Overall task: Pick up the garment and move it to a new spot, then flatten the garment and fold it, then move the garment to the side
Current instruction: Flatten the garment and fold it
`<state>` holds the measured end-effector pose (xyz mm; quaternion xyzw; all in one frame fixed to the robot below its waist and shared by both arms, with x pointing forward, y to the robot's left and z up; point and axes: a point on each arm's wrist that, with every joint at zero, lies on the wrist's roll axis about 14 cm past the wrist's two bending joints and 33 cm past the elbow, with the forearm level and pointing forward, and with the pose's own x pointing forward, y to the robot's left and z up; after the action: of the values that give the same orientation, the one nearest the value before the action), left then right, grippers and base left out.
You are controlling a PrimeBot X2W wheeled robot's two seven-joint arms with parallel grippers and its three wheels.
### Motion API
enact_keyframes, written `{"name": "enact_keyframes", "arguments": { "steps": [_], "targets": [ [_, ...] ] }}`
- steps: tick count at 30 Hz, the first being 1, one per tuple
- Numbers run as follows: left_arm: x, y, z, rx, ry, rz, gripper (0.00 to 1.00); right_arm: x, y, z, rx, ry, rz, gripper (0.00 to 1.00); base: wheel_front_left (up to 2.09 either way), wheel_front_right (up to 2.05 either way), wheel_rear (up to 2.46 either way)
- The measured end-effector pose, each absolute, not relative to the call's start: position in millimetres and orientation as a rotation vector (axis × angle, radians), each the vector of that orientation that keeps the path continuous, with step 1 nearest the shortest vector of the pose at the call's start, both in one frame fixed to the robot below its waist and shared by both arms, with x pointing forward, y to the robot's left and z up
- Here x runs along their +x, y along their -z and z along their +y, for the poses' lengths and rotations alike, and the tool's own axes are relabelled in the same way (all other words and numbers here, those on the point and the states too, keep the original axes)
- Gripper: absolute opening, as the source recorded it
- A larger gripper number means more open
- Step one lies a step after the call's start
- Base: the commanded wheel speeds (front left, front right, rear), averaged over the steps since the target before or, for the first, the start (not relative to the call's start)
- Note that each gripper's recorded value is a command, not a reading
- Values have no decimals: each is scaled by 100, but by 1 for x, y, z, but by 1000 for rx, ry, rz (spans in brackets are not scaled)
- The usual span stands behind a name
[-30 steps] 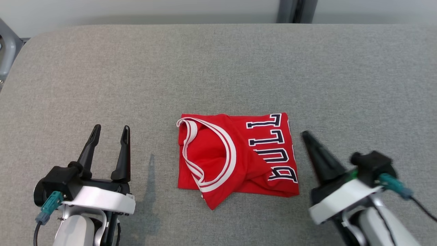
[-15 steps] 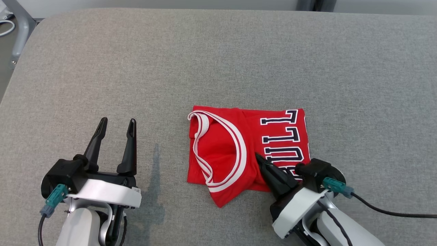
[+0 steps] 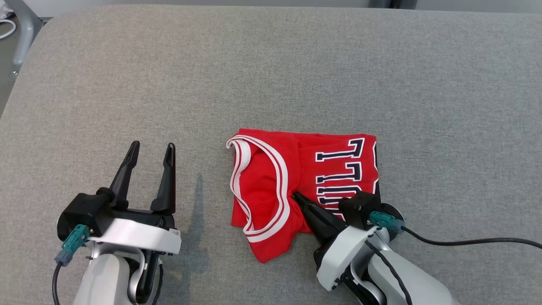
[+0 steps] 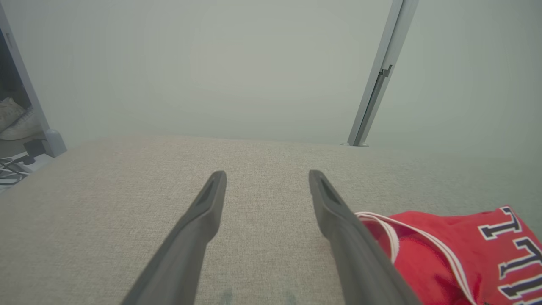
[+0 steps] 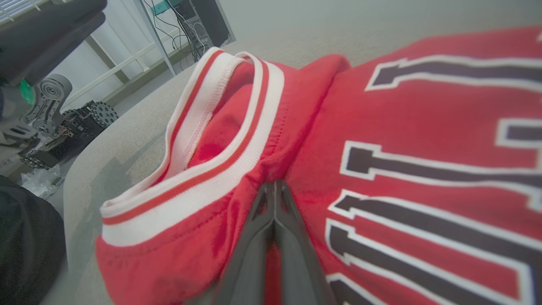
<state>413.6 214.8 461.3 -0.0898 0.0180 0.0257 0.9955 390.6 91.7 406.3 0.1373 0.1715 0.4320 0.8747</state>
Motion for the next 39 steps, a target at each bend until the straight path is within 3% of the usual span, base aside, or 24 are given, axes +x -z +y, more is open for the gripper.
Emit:
{"name": "enact_keyframes", "arguments": {
  "steps": [13,21,28,30,32,39],
  "targets": [
    [412,-463,214,-184,-50,33,100,381,-412,113,293,-970,371,0,0,0,0],
    [412,-465,209,-186,-38,25,100,420,-441,67,389,-789,254,0,0,0,0],
    [414,-468,204,-178,-20,18,100,448,-461,-11,407,-566,138,0,0,0,0],
    [414,-472,204,-174,-19,7,100,453,-466,-36,394,-497,106,31,0,0,0],
    [414,-476,203,-170,-16,-2,100,458,-475,-63,373,-429,62,100,0,0,0],
    [406,-486,202,-155,-10,-18,100,452,-491,-128,286,-270,-14,100,0,0,0]
  ]
}}
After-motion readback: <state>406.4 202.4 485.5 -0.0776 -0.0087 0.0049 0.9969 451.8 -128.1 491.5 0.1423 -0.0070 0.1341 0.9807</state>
